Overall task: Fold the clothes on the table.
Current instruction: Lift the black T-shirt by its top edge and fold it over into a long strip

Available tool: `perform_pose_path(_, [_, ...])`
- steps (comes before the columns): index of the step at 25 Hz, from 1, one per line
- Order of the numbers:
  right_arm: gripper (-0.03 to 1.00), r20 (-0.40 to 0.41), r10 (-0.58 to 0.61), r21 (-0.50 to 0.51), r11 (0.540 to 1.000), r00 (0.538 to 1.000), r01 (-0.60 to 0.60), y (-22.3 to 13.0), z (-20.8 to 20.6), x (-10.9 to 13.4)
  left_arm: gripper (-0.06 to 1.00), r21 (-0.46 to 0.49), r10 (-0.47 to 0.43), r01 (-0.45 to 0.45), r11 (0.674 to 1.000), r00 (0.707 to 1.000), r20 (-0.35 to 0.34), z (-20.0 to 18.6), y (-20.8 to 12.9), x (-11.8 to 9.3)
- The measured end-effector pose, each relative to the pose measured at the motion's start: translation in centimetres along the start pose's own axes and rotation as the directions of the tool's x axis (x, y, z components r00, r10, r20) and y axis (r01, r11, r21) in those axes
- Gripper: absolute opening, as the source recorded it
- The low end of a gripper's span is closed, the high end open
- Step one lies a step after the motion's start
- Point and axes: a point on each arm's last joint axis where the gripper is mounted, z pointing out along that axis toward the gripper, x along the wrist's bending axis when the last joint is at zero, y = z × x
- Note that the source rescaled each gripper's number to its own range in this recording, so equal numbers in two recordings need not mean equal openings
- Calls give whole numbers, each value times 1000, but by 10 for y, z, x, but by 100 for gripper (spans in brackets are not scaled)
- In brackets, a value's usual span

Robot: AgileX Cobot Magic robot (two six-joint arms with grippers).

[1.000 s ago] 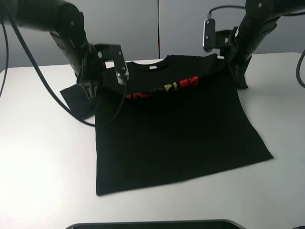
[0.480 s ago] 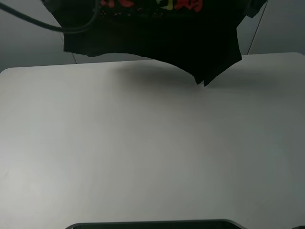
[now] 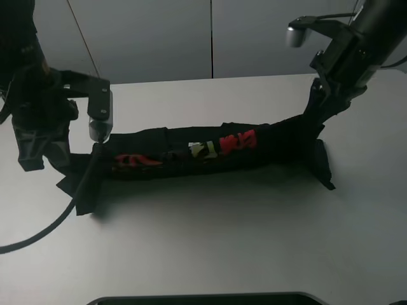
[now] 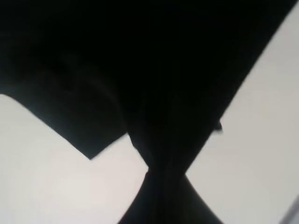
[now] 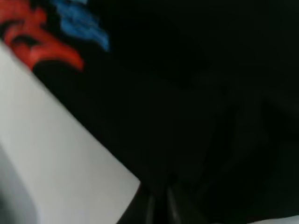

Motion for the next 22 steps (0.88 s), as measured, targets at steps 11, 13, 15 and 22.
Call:
perform_pose_path(11, [0,46,25,-30,999,999,-24,-15,33,-3,0,31,55,-51,998,991,-122,9,-4,5])
perform_pose_path(13, [0,117,17,-59,998,993,-10,-12,33,-10,0,-3,44,-46,999,968,-249,7,0,17])
perform_pose_path(15, [0,192,4,-87,996,981,13,-9,32,-16,0,-39,45,-64,997,927,-373,3,4,28])
perform_pose_path(22, [0,480,3,-227,966,877,121,6,20,-41,0,-94,72,-141,985,849,-523,15,13,58])
